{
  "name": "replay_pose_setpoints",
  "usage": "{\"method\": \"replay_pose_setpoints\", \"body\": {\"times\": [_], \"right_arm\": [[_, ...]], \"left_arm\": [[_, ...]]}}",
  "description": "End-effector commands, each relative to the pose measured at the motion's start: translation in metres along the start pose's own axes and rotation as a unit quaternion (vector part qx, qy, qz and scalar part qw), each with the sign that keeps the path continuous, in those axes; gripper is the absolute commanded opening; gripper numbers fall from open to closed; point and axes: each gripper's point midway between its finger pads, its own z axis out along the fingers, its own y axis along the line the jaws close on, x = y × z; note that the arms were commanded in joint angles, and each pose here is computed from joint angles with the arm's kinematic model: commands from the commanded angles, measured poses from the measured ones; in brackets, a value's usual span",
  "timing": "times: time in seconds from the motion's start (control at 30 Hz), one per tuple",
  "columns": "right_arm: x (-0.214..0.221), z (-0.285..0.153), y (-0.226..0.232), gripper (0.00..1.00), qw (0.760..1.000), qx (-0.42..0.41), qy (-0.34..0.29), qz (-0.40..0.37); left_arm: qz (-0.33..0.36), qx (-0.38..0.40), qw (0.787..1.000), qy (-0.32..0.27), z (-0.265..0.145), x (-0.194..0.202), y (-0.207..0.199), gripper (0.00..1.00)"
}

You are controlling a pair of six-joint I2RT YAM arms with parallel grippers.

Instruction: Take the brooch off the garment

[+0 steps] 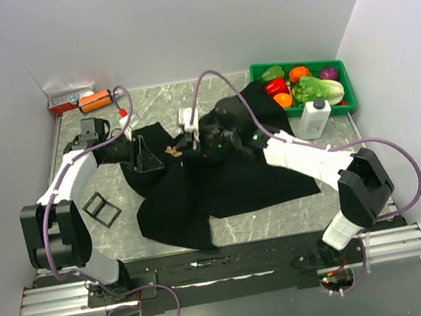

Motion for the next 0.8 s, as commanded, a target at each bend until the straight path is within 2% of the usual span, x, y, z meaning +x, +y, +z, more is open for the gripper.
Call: {"method": "replay_pose_setpoints", "body": {"times": [0.0, 0.13, 0.23, 0.33, 0.47, 0.5, 0.6, 0.63, 0.7, 0.73, 0.77], "right_arm": [[-0.059, -0.006, -0.025, 0.00, 0.984, 0.095, -0.086, -0.120], [-0.059, -0.003, -0.032, 0.00, 0.973, 0.109, -0.083, -0.188], [-0.047, -0.003, -0.038, 0.00, 0.948, 0.116, -0.056, -0.290], [-0.041, -0.004, -0.046, 0.00, 0.933, 0.128, -0.042, -0.335], [-0.060, -0.014, -0.069, 0.00, 0.928, 0.182, -0.059, -0.319], [-0.064, -0.020, -0.078, 0.00, 0.931, 0.199, -0.060, -0.299], [-0.089, -0.038, -0.104, 0.00, 0.960, 0.225, -0.068, -0.153], [-0.077, -0.044, -0.114, 0.00, 0.973, 0.216, -0.057, -0.054], [-0.082, -0.048, -0.103, 0.00, 0.988, 0.143, -0.045, 0.047], [-0.074, -0.055, -0.108, 0.00, 0.983, 0.133, -0.045, 0.121], [-0.076, -0.058, -0.097, 0.00, 0.981, 0.097, -0.051, 0.158]], "left_arm": [[0.010, 0.016, 1.000, -0.020, 0.000, -0.013, -0.005, 0.58], [0.004, 0.020, 1.000, -0.018, 0.001, -0.012, -0.004, 0.57], [-0.002, 0.028, 0.999, -0.017, 0.002, -0.008, -0.004, 0.57], [-0.001, 0.025, 1.000, -0.017, 0.003, -0.007, -0.003, 0.57], [0.003, 0.022, 1.000, -0.022, 0.001, -0.010, -0.005, 0.56], [0.008, 0.021, 0.999, -0.026, -0.001, -0.013, -0.009, 0.56], [0.041, 0.014, 0.998, -0.051, -0.011, -0.030, -0.023, 0.56], [0.056, 0.008, 0.997, -0.060, -0.014, -0.037, -0.027, 0.57], [0.103, -0.020, 0.991, -0.085, -0.024, -0.052, -0.034, 0.59], [0.114, -0.029, 0.989, -0.092, -0.027, -0.057, -0.035, 0.61], [0.128, -0.039, 0.986, -0.100, -0.030, -0.065, -0.035, 0.62]]}}
